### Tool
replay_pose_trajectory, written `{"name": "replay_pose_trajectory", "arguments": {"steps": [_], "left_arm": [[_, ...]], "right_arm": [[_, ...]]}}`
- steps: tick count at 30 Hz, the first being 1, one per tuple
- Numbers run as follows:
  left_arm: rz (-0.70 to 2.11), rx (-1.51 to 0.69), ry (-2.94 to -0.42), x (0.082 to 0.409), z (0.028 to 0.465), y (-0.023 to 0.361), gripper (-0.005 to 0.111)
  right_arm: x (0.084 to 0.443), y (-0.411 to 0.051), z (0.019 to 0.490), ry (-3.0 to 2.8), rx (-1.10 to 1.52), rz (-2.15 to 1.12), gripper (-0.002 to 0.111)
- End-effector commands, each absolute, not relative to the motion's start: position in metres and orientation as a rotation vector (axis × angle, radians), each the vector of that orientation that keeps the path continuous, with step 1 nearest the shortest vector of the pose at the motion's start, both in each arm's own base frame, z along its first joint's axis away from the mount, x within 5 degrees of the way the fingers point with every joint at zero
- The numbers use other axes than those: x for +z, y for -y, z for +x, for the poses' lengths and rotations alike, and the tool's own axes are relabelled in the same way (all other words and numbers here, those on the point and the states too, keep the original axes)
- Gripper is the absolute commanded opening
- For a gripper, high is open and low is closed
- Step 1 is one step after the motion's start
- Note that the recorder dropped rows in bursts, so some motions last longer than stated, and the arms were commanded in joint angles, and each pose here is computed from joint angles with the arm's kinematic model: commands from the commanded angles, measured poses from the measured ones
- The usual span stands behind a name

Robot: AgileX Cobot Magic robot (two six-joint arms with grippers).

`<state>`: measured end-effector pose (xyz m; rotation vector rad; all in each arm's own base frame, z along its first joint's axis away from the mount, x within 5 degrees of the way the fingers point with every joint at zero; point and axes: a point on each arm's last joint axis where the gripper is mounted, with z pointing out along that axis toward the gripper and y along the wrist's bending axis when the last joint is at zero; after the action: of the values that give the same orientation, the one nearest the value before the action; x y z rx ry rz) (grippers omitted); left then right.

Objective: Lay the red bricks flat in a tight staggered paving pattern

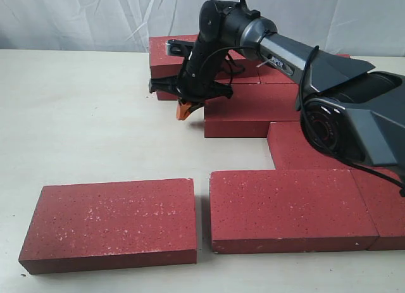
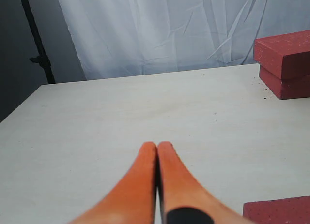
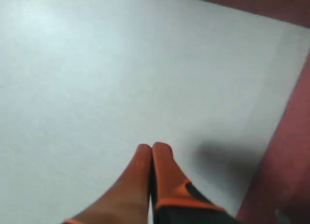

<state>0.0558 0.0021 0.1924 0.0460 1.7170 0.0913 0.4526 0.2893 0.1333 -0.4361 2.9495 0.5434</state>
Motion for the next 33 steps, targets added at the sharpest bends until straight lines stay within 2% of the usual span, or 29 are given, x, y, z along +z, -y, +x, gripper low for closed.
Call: {"name": "replay_pose_trajectory", "arguments": {"steps": [1, 3, 5, 10, 13, 17, 23, 33], "left_arm": [[0.042, 0.087, -1.699, 0.194, 0.056, -0.002, 0.000], [0.042, 0.087, -1.699, 0.194, 0.056, -0.002, 0.000], [0.042, 0.087, -1.699, 0.194, 0.056, -0.002, 0.000], [0.042, 0.087, -1.699, 0.194, 0.056, -0.002, 0.000], [0.042, 0.087, -1.699, 0.194, 0.056, -0.002, 0.000], [0.042, 0.087, -1.699, 0.194, 0.056, -0.002, 0.000], [0.042, 0.087, -1.699, 0.194, 0.056, -0.002, 0.000], [0.042, 0.087, -1.699, 0.194, 0.056, -0.002, 0.000]], "right_arm": [[0.136, -0.280, 0.456, -2.941, 0.395, -0.438, -0.001], [0.133, -0.270, 0.462, -2.937, 0.212, -0.328, -0.001], [0.138, -0.263, 0.464, -2.922, 0.140, -0.243, -0.001], [0.140, -0.263, 0.464, -2.919, 0.143, -0.240, -0.001], [0.147, -0.270, 0.460, -2.918, 0.237, -0.334, -0.001], [0.170, -0.280, 0.453, -2.891, 0.445, -0.407, -0.001], [0.210, -0.281, 0.442, -2.833, 0.561, -0.445, -0.001], [0.247, -0.226, 0.387, -2.929, 0.383, -0.497, -0.001]]}}
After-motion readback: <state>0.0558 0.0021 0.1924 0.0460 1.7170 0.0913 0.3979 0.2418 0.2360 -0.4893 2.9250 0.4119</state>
